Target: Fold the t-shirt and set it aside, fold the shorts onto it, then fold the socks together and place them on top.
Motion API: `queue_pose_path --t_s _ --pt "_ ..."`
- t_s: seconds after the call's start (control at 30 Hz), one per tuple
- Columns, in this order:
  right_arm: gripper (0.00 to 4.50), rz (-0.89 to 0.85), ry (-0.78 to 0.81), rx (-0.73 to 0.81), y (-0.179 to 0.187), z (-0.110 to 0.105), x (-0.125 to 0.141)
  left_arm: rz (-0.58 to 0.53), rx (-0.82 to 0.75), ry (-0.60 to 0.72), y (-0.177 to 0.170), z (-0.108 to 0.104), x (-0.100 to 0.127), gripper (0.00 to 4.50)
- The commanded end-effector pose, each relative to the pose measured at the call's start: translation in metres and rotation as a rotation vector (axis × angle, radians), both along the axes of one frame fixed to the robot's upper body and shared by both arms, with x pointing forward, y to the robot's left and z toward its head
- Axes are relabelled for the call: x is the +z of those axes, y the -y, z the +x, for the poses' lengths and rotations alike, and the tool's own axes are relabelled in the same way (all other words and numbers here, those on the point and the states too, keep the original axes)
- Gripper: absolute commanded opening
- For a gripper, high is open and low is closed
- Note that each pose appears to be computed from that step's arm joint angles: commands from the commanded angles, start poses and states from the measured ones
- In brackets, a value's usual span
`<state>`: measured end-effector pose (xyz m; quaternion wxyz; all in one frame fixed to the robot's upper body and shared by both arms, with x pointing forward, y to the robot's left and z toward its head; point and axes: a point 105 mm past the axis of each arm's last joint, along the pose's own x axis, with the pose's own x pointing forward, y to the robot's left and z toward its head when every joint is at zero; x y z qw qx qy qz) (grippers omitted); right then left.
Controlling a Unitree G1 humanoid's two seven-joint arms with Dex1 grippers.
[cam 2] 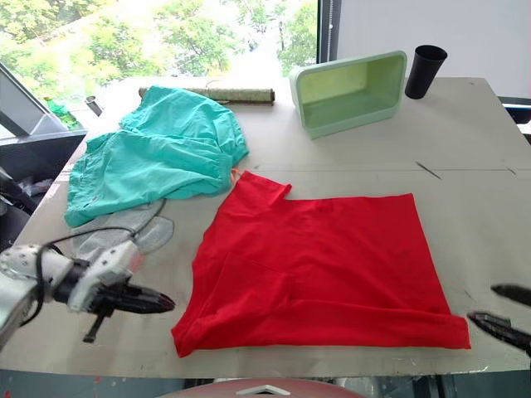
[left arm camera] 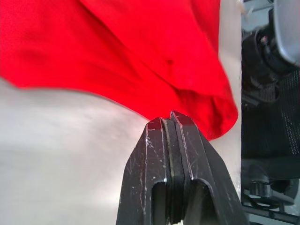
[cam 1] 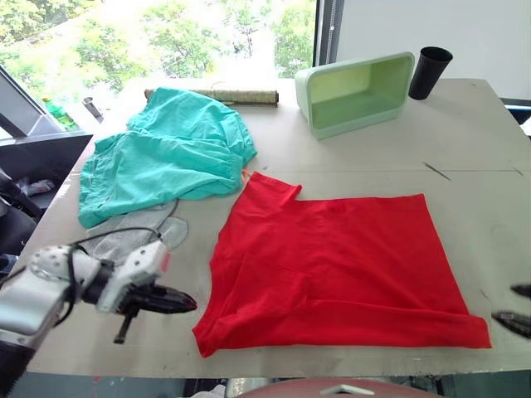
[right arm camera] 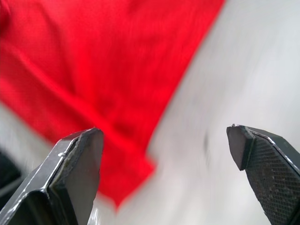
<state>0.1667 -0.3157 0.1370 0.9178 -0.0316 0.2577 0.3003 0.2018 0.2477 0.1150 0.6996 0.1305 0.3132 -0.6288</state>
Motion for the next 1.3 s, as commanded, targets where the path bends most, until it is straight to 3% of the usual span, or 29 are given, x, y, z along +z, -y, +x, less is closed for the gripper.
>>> queue_pose_path --t_s 0.03,0.23,0.4,0.57,0.83,1.13,1.17,1.2,1.3 --pt "4.44 0.019 0.108 0.002 -0.017 0.029 0.014 -0.107 0.07 0.081 0.006 0.031 0.028 0.0" --pt "4.44 -0.045 0.141 0.004 -0.029 0.069 0.0 -0.216 0.176 0.229 0.047 0.096 0.047 0.0" --pt "4.44 -0.097 0.205 -0.016 -0.032 0.101 -0.001 -0.209 0.36 0.366 0.068 0.16 0.053 0.0" --pt "4.44 -0.112 0.246 -0.031 -0.036 0.12 0.001 -0.173 0.462 0.444 0.078 0.198 0.051 0.0" --pt "4.44 -0.124 0.3 -0.025 -0.048 0.141 -0.002 -0.039 0.623 0.544 0.075 0.238 0.038 0.0" --pt "4.44 -0.136 0.333 -0.034 -0.055 0.157 -0.005 0.042 0.621 0.473 0.076 0.241 0.017 0.0" --pt "4.5 -0.136 0.334 -0.032 -0.055 0.158 -0.006 0.04 0.617 0.465 0.077 0.241 0.017 0.72" --pt "4.5 -0.136 0.335 -0.031 -0.056 0.158 -0.006 0.04 0.616 0.462 0.077 0.241 0.017 0.81" --pt "4.5 -0.137 0.333 -0.029 -0.056 0.158 -0.009 0.033 0.618 0.464 0.079 0.243 0.019 2.03"
